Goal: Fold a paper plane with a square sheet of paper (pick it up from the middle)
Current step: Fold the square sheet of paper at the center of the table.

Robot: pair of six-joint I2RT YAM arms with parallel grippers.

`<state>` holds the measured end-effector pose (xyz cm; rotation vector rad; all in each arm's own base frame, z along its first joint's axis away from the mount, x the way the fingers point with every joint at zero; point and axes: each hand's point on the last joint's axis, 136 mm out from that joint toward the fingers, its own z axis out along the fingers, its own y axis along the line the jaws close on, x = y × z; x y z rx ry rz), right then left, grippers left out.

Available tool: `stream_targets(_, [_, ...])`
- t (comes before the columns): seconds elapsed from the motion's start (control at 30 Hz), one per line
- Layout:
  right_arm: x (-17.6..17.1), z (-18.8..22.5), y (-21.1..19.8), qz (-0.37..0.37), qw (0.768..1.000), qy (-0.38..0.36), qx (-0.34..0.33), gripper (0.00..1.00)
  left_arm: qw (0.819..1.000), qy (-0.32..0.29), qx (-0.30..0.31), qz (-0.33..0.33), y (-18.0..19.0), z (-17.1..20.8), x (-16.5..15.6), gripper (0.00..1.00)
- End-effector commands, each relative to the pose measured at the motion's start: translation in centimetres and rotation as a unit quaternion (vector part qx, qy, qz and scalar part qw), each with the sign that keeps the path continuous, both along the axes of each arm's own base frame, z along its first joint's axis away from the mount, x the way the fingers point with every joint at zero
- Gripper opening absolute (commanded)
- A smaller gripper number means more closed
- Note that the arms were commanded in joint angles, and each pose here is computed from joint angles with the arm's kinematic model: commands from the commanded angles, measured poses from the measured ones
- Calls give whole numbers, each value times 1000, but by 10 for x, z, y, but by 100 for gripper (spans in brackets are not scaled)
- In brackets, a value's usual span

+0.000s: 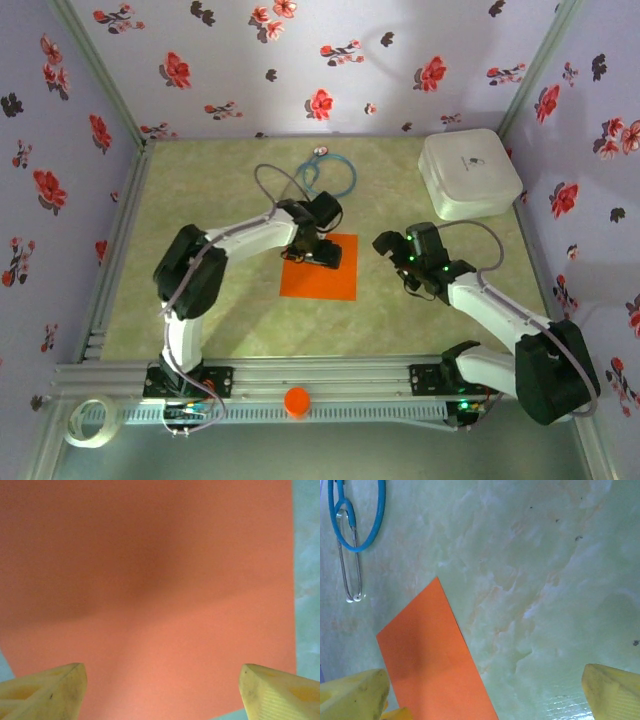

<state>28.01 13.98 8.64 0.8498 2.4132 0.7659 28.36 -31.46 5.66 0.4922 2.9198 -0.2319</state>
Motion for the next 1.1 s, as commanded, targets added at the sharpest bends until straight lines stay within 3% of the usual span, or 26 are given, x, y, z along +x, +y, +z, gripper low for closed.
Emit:
stream_targets(0.0, [-7,-10,-4,10,1000,14,-15,99,998,16,57,22,11,-6,-2,81])
stream_targets(1.07, [-11,-19,-4,26,999,33,-30,99,996,39,77,33,-5,-30,6,92])
